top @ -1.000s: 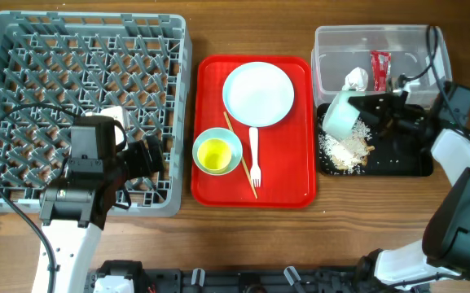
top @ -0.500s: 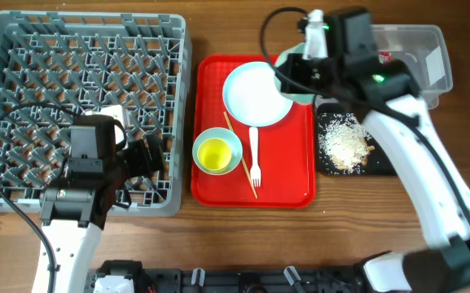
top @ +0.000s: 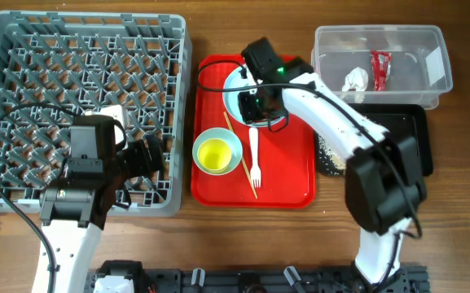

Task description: Sort waste into correct bins and load items into the dishwasher rack

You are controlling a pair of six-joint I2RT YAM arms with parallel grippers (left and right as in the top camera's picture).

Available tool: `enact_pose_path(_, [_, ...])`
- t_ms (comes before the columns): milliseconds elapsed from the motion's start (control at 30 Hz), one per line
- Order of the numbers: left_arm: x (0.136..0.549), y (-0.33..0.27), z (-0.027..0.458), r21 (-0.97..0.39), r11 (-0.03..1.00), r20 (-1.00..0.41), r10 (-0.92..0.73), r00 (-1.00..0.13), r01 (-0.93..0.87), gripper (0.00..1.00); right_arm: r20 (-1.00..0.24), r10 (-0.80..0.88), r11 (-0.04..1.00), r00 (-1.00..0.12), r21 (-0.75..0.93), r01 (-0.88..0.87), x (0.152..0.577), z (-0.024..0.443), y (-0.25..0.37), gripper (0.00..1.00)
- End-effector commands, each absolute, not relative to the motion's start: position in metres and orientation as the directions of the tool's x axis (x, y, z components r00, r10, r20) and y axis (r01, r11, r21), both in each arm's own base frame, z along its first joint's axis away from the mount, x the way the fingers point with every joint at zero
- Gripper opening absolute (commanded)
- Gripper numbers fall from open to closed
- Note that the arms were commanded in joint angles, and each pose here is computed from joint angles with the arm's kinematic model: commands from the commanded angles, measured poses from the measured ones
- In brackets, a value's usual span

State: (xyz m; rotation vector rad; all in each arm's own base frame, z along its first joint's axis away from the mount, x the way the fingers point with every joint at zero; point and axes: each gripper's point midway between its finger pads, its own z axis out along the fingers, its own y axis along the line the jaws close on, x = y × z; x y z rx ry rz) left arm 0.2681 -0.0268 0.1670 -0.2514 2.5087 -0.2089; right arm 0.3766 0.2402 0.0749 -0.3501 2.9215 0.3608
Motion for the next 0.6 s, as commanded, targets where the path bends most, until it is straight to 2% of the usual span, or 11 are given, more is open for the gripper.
enact_pose_path(0, [0.272,-0.028,0.176,-0.215,0.968,-0.571,-0.23,-0.788,-0.127,1.0,-0.302,-0.215,0.875,-0.929,0.363,-0.321,0.356,0.164,0.261,0.42])
enact_pose_path(133, [0.272,-0.028,0.176,-0.215,0.968,-0.571,-0.23,-0.788,-0.127,1.0,-0.183,-0.296,0.869,-0.937,0.355,-0.344,0.312,0.139,0.276,0.5])
enact_pose_path(233, [0.272,-0.028,0.176,-0.215,0.968,-0.571,-0.23,-0.788,-0.127,1.0,-0.15,-0.252,0.922,-0.956,0.263,-0.284,0.298,0.099,0.274,0.54])
enact_pose_path(333, [0.272,-0.028,0.176,-0.215,0.968,-0.571,-0.23,-0.788,-0.127,1.0,-0.152,-0.224,0.923,-0.963,0.286,-0.26,0.293,0.067,0.277,0.54])
enact_pose_path(367, [0.272,-0.028,0.176,-0.215,0.968,-0.571,-0.23,-0.788,-0.127,1.0,-0.156,-0.228,0.911,-0.961,0.313,-0.267,0.291,0.061,0.281,0.51])
enact_pose_path(400, [0.272,-0.028,0.176,-0.215,0.968,-0.571,-0.23,-0.788,-0.127,1.0,-0.158,-0.226,0.905,-0.961,0.33,-0.267,0.291,0.058,0.283,0.43])
enact_pose_path(433, [0.272,-0.028,0.176,-0.215,0.968,-0.57,-0.23,-0.788,-0.127,1.0,-0.159,-0.22,0.907,-0.962,0.331,-0.262,0.291,0.056,0.283,0.24])
enact_pose_path(467, [0.272,-0.028,0.176,-0.215,0.968,-0.57,-0.23,-0.788,-0.127,1.0,-0.152,-0.201,0.911,-0.968,0.334,-0.242,0.291,0.056,0.283,0.13])
enact_pose_path(500, [0.272,-0.028,0.176,-0.215,0.968,-0.571,-0.23,-0.788,-0.127,1.0,-0.149,-0.19,0.913,-0.97,0.336,-0.23,0.291,0.056,0.283,0.06])
enact_pose_path(567, [0.272,-0.028,0.176,-0.215,0.968,-0.571,-0.23,-0.788,-0.127,1.0,-0.146,-0.155,0.92,-0.977,0.339,-0.197,0.293,0.057,0.283,0.04])
